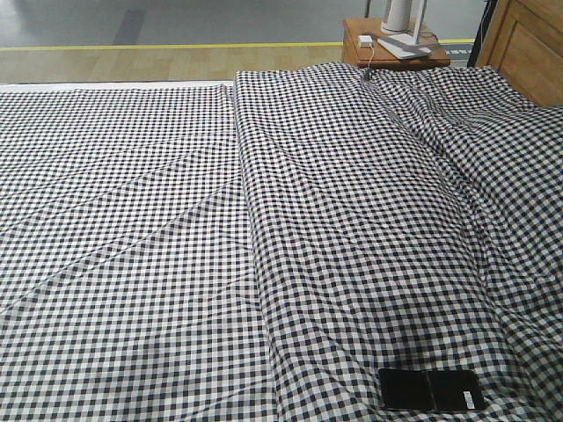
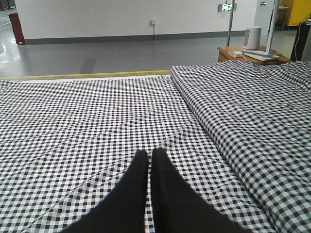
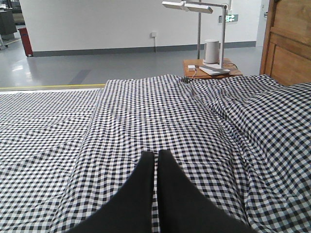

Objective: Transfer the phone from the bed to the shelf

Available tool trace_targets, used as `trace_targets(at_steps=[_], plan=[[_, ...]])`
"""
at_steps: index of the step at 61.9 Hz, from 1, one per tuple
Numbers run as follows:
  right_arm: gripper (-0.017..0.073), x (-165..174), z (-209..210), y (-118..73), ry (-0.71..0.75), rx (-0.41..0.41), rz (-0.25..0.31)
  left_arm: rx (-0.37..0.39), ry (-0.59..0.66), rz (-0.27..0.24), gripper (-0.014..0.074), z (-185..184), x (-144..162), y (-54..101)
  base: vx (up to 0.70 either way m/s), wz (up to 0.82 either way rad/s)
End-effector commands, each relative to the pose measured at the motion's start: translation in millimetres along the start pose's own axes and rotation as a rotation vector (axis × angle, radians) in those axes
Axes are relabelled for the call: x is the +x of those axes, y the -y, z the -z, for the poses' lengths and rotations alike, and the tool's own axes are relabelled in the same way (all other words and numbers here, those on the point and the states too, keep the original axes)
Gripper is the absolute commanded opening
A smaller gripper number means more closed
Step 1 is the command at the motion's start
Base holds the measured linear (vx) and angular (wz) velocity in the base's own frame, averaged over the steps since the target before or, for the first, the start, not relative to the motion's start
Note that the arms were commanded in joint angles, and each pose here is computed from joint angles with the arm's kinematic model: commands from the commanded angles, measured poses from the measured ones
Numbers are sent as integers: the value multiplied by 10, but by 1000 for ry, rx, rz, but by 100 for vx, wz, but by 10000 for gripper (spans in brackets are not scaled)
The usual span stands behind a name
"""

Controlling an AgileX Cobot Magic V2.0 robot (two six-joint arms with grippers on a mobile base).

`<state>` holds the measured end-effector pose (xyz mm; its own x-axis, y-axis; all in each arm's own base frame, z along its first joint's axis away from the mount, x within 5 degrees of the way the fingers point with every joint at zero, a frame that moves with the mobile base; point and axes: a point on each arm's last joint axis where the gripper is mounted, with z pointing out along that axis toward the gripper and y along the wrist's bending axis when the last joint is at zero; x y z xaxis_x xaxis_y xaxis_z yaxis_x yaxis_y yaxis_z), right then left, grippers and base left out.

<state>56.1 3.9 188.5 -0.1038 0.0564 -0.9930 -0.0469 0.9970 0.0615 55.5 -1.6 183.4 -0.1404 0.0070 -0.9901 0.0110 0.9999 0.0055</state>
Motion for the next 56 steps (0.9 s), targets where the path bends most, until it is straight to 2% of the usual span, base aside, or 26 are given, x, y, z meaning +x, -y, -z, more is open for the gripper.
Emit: trace_targets(at_steps=[1, 56], plan=[[-8, -45, 1, 10, 69, 12, 13, -7, 81, 9, 1, 7, -69, -7, 0, 0], [-8, -44, 1, 10, 68, 12, 13, -7, 81, 9, 1, 7, -69, -7, 0, 0]])
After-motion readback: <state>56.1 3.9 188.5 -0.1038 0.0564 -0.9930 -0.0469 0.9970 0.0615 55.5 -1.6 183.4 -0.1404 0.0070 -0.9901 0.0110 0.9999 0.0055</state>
